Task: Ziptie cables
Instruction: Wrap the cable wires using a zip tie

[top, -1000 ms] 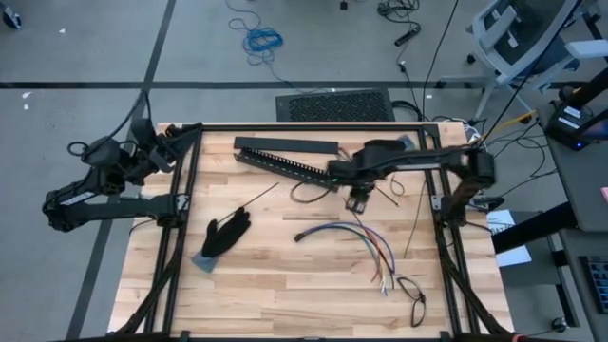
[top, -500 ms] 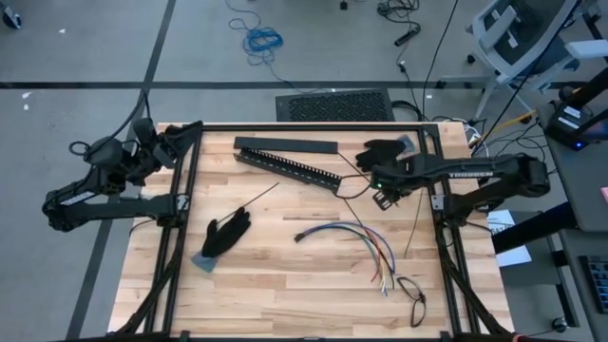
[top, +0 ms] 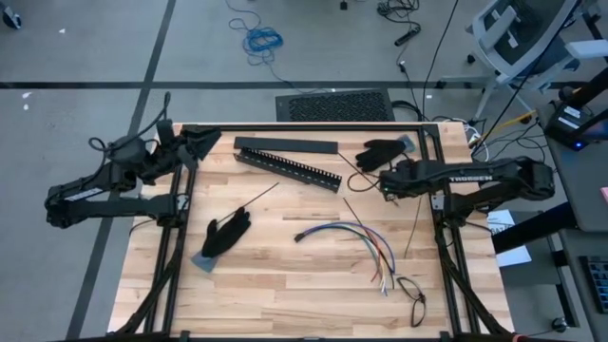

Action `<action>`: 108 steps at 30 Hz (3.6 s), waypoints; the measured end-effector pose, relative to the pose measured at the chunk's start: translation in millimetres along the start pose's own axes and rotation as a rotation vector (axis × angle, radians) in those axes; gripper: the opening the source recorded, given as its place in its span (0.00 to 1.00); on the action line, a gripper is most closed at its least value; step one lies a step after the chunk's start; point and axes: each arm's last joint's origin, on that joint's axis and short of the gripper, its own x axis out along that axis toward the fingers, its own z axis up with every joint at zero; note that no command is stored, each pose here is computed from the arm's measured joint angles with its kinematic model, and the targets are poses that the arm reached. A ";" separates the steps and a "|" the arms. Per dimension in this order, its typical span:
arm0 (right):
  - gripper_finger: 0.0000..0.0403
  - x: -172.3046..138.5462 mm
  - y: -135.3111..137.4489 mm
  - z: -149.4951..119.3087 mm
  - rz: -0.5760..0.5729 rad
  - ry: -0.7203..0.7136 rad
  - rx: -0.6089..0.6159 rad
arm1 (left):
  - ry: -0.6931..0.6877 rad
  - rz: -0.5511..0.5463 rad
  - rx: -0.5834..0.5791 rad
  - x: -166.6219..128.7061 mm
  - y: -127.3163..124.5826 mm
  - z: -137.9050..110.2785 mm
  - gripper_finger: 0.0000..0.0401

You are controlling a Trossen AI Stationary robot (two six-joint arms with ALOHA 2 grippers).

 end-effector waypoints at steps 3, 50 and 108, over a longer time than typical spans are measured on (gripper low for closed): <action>0.33 1.2 -2.9 6.5 0.006 -0.004 0.047 | 0.031 -0.007 0.016 0.6 0.6 -2.3 0.53; 0.12 70.3 1.7 16.7 0.066 0.021 0.324 | 0.036 -0.051 0.025 -3.2 -0.9 -0.4 0.53; 0.00 -77.9 192.2 -72.8 0.679 -0.117 -0.888 | 0.460 -0.002 -0.106 -11.8 -11.5 -51.1 0.53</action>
